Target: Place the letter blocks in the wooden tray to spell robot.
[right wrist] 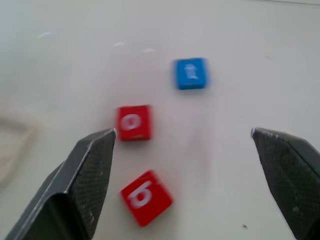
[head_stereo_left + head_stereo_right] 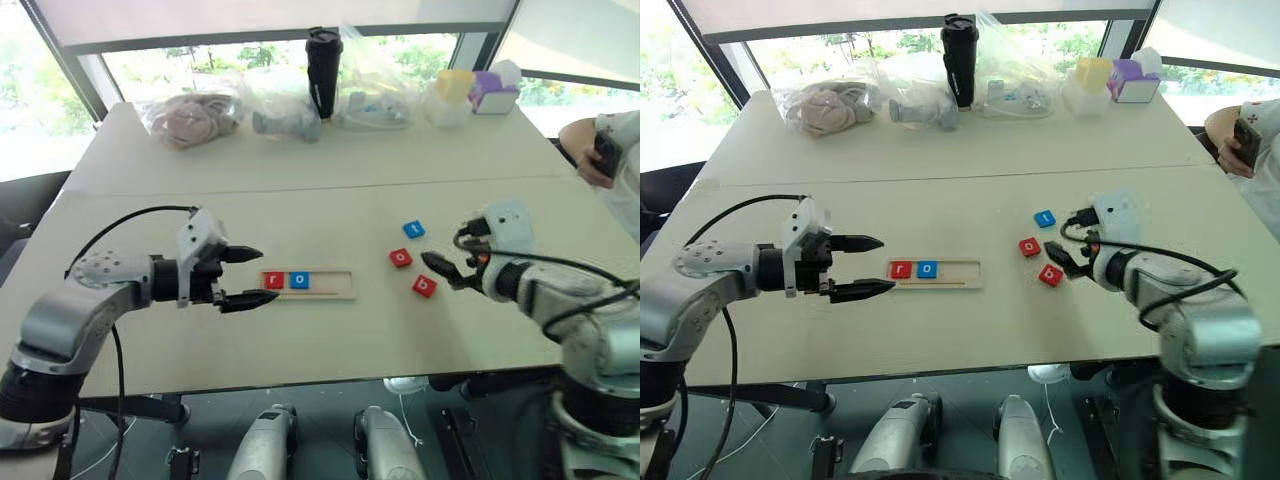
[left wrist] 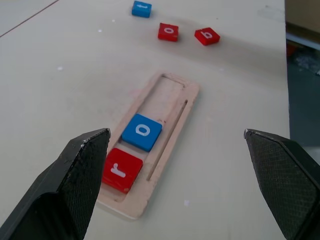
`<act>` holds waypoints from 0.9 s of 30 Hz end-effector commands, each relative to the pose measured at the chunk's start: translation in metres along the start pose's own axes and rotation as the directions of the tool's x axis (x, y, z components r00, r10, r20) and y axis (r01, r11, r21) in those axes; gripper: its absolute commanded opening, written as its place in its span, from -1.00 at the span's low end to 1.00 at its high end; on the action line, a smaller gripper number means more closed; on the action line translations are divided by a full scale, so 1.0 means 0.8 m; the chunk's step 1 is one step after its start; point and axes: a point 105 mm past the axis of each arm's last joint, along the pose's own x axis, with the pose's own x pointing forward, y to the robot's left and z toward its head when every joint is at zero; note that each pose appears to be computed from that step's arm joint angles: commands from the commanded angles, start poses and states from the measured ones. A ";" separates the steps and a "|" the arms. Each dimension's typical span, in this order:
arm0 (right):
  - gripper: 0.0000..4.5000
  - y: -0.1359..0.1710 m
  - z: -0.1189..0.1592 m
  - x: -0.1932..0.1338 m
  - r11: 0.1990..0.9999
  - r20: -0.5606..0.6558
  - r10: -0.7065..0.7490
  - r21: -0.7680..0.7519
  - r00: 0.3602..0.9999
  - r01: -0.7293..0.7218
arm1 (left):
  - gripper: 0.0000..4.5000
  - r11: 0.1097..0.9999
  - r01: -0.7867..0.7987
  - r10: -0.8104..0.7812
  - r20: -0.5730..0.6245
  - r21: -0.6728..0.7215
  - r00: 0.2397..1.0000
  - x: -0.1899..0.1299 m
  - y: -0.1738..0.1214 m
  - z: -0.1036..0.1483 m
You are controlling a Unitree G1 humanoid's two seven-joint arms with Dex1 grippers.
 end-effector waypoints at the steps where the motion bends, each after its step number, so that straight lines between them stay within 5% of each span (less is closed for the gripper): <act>1: 0.97 0.025 -0.027 -0.011 0.937 -0.077 0.286 -0.188 0.955 -0.296 | 1.00 0.991 0.089 -0.086 -0.033 0.095 0.996 -0.008 -0.014 0.015; 21: 0.97 -0.019 -0.056 0.039 0.921 -0.085 0.297 -0.240 0.951 -0.308 | 1.00 0.990 0.083 -0.074 -0.078 0.116 0.994 -0.010 -0.021 0.005; 27: -0.30 -0.025 -0.058 0.046 0.929 -0.079 0.286 -0.219 0.955 -0.297 | 1.00 0.991 0.071 -0.062 -0.077 0.116 0.995 -0.011 -0.022 0.004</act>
